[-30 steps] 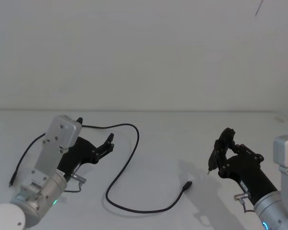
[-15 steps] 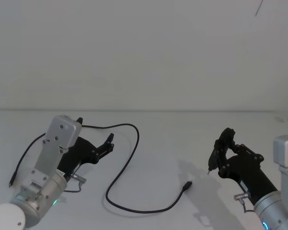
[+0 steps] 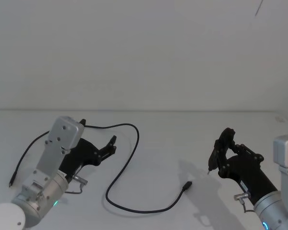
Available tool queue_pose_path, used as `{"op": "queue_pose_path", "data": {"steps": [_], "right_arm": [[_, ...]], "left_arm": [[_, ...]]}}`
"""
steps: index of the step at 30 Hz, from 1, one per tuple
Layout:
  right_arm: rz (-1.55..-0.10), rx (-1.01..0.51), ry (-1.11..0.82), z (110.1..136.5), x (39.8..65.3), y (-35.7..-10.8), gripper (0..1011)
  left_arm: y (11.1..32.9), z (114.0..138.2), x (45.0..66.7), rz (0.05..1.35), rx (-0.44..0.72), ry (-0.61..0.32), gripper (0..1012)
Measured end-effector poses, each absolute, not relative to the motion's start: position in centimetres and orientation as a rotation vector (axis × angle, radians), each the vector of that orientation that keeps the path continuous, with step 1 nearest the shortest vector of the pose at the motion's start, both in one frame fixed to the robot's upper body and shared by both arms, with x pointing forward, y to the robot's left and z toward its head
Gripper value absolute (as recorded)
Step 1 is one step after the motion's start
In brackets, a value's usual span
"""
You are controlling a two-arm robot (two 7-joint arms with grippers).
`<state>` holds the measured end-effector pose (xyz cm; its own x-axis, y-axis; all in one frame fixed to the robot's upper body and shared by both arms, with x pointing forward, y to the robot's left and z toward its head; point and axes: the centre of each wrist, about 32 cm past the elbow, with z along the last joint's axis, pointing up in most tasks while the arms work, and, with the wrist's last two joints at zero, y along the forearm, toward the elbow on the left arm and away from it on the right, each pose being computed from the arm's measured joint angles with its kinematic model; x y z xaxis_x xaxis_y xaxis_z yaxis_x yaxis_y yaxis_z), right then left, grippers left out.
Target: Pick up the data cable with the one hand.
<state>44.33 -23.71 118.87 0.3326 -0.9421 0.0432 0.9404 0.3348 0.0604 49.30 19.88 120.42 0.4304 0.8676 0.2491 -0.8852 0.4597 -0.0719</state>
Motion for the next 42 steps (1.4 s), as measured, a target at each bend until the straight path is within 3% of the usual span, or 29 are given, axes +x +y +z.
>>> {"op": "queue_pose_path", "data": {"steps": [21, 33, 42], "right_arm": [[-1.230, 0.026, -0.075, 118.9, 44.3, -23.7, 279], [-1.229, 0.026, -0.075, 118.9, 44.3, -23.7, 279], [-1.230, 0.026, -0.075, 118.9, 44.3, -23.7, 279]], "left_arm": [[21.4, 121.6, 48.3, 0.830, 0.166, -0.270, 1001], [22.0, 124.0, 46.3, 0.617, 0.305, -0.245, 1001], [21.2, 126.0, 44.8, 0.520, 0.429, -0.197, 1001]]}}
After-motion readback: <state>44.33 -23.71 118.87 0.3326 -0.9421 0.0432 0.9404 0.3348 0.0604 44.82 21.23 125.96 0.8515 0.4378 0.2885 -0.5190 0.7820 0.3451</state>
